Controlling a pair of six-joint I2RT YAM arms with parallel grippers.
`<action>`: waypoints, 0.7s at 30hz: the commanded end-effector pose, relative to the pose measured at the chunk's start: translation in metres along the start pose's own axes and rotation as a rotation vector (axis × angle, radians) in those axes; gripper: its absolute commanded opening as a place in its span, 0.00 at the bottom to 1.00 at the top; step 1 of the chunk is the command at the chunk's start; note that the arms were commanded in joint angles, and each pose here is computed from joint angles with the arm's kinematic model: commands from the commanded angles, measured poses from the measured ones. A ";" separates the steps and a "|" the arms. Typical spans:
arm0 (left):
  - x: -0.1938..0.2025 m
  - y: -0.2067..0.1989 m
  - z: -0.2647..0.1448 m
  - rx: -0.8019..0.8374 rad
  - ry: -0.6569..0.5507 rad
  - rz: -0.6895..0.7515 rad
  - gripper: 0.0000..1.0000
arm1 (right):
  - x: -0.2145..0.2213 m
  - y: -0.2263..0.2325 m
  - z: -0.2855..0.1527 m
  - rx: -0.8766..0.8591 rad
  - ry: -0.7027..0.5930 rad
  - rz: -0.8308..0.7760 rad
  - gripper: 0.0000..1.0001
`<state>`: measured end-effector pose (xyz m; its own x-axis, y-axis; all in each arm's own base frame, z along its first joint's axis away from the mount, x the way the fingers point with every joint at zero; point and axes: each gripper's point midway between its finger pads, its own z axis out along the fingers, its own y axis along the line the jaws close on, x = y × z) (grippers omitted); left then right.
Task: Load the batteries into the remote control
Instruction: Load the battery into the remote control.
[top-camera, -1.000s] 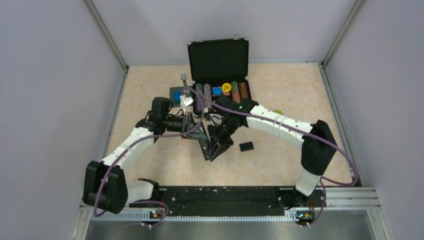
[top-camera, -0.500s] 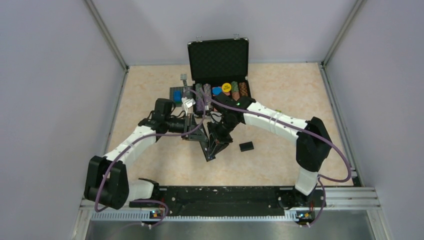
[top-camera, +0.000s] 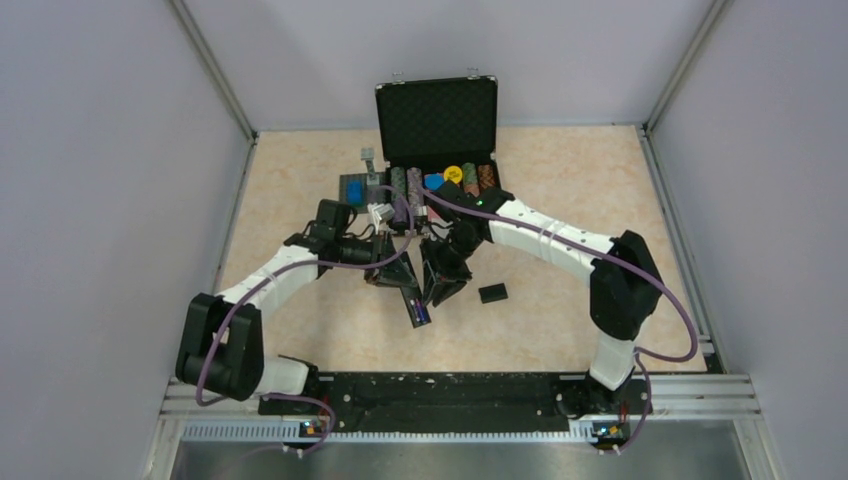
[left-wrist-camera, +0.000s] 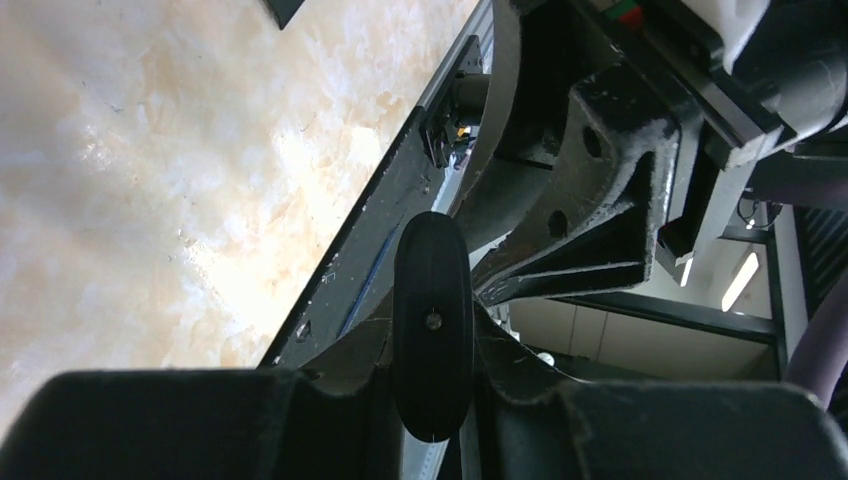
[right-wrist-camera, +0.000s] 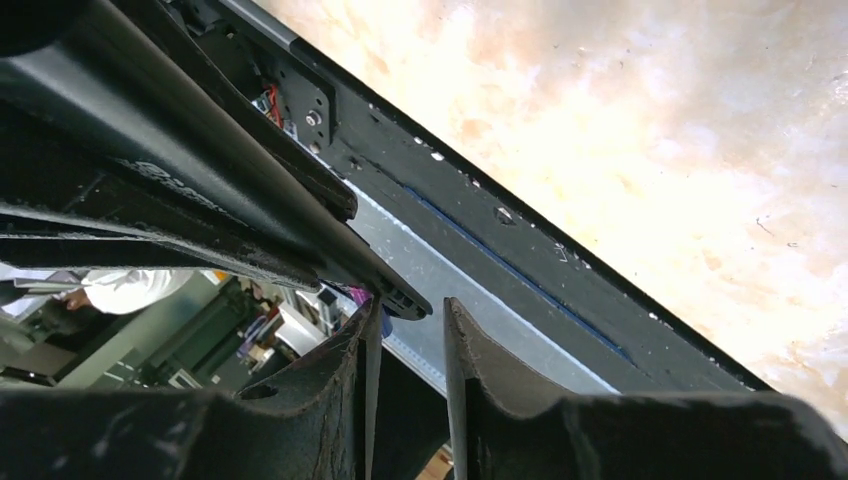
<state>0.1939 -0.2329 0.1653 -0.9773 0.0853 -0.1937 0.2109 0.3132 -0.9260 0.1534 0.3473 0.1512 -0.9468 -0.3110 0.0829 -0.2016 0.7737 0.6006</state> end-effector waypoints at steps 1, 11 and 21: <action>-0.004 -0.018 -0.001 0.060 0.034 -0.015 0.00 | -0.015 0.003 -0.005 0.005 -0.051 -0.025 0.29; -0.013 -0.008 -0.001 0.043 0.027 -0.072 0.00 | -0.020 0.010 -0.033 -0.035 -0.198 -0.044 0.57; -0.026 -0.018 -0.004 0.078 0.006 -0.104 0.00 | -0.028 0.017 -0.079 -0.083 -0.506 -0.044 0.63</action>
<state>0.2058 -0.2341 0.1641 -0.9968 0.0614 -0.0514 0.0680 0.3112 -0.9479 0.1751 0.3300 0.1892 -0.9701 -0.1679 -0.1754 -0.2417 0.7378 0.6303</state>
